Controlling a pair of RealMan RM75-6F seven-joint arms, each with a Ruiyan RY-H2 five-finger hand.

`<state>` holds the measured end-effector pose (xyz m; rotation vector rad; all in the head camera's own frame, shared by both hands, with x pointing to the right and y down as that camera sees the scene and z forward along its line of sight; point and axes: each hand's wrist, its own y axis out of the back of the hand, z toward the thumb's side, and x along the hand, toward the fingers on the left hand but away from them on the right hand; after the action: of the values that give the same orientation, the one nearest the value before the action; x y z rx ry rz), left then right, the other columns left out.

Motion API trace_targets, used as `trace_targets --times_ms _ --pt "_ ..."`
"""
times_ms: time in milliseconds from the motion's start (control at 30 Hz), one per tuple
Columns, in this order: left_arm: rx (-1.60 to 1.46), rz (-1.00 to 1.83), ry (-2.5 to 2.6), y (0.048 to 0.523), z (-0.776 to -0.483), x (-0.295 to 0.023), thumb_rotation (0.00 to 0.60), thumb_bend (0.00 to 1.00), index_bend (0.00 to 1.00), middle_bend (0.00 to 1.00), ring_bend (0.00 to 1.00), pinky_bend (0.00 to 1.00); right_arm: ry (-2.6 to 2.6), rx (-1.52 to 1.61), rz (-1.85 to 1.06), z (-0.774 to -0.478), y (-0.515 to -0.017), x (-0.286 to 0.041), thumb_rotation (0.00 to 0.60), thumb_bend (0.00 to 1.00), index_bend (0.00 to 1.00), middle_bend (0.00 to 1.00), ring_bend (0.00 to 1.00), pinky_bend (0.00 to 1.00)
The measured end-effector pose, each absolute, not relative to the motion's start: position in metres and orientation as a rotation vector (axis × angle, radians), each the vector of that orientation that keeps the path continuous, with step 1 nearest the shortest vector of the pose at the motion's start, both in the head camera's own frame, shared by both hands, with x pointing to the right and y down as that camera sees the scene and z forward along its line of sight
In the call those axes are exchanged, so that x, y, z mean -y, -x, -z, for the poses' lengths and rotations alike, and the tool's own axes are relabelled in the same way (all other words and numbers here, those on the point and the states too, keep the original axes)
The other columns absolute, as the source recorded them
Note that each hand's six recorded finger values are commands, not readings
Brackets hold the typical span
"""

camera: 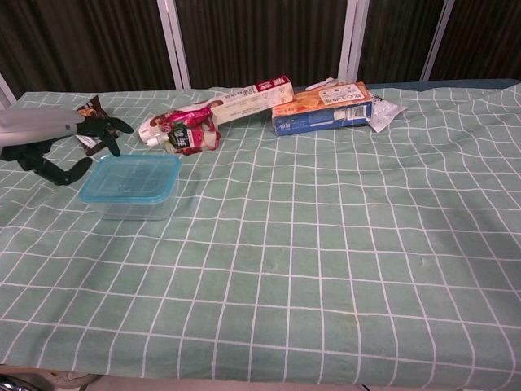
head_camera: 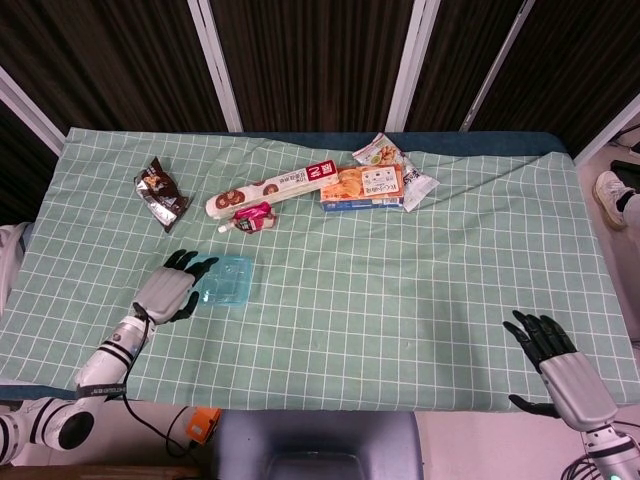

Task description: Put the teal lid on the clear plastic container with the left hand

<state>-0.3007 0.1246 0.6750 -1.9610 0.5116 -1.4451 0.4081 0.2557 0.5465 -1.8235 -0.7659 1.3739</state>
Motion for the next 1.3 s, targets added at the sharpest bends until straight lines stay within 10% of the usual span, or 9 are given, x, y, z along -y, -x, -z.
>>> trace_targets --times_ms 1300 --pt "-0.400 1.576 1.864 0.310 -0.714 -0.129 0.600 0.68 0.00 0.21 0.02 0.03 1.828 0.773 -1.368 -0.543 -0.412 -0.256 0.600 0.19 0.03 0.10 0.00 0.00"
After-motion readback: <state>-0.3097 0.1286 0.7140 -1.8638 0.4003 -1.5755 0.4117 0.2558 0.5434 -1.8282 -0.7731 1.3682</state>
